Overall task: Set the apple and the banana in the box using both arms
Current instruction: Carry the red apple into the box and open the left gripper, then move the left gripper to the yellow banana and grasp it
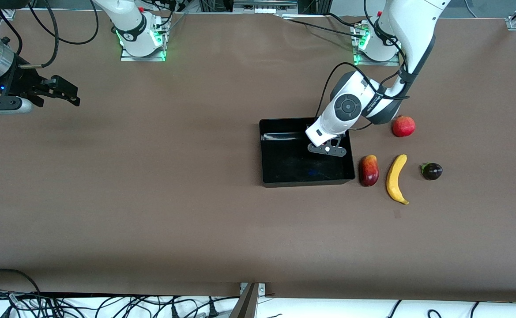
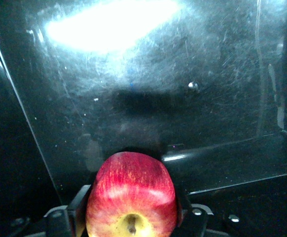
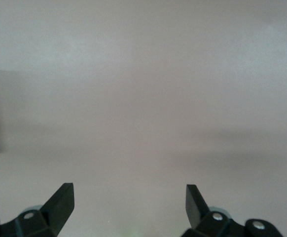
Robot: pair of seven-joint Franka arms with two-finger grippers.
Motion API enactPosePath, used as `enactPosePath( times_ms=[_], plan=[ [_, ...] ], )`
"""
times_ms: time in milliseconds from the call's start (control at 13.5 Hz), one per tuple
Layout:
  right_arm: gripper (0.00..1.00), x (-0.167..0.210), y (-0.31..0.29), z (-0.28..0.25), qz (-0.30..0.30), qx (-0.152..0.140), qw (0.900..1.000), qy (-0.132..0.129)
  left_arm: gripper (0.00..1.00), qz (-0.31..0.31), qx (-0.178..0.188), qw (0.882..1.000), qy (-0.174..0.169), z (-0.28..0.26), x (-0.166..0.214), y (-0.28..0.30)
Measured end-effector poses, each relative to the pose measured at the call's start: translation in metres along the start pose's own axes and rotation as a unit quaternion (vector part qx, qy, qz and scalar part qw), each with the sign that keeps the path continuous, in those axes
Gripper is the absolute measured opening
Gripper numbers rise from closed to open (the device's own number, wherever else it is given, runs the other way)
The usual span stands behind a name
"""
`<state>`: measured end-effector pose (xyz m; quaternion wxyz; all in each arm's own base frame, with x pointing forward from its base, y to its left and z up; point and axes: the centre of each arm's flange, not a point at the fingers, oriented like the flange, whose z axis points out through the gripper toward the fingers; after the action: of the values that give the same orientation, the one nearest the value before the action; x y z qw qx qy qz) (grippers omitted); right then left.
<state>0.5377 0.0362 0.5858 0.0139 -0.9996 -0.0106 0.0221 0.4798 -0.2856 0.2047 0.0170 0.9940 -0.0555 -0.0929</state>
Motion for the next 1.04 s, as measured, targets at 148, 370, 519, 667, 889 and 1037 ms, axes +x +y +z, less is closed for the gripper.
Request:
enactPosePath(
  times_ms=[148, 370, 519, 667, 889, 1037],
  plan=[
    [1.0, 0.001, 0.001, -0.004, -0.001, -0.005, 1.0, 0.006, 0.94, -0.004, -0.003, 1.0, 0.013, -0.01, 0.004, 0.001],
    [1.0, 0.004, -0.001, -0.005, -0.003, -0.009, 1.0, 0.01, 1.0, -0.013, -0.002, 0.999, 0.037, -0.063, 0.019, -0.007],
    [1.0, 0.008, -0.005, -0.006, -0.007, -0.012, 1.0, 0.016, 1.0, 0.002, 0.007, 0.999, 0.034, -0.114, 0.038, -0.036],
    [1.0, 0.013, -0.006, -0.007, -0.008, -0.013, 1.0, 0.024, 1.0, 0.04, 0.005, 0.998, 0.048, -0.154, 0.065, -0.097],
    [1.0, 0.016, -0.007, -0.005, -0.01, -0.015, 1.0, 0.022, 1.0, 0.095, 0.045, 0.994, 0.04, -0.147, 0.083, -0.192],
    [1.0, 0.016, -0.007, -0.003, -0.01, -0.016, 1.0, 0.021, 1.0, 0.113, 0.072, 0.991, 0.028, -0.124, 0.09, -0.231]
  ],
)
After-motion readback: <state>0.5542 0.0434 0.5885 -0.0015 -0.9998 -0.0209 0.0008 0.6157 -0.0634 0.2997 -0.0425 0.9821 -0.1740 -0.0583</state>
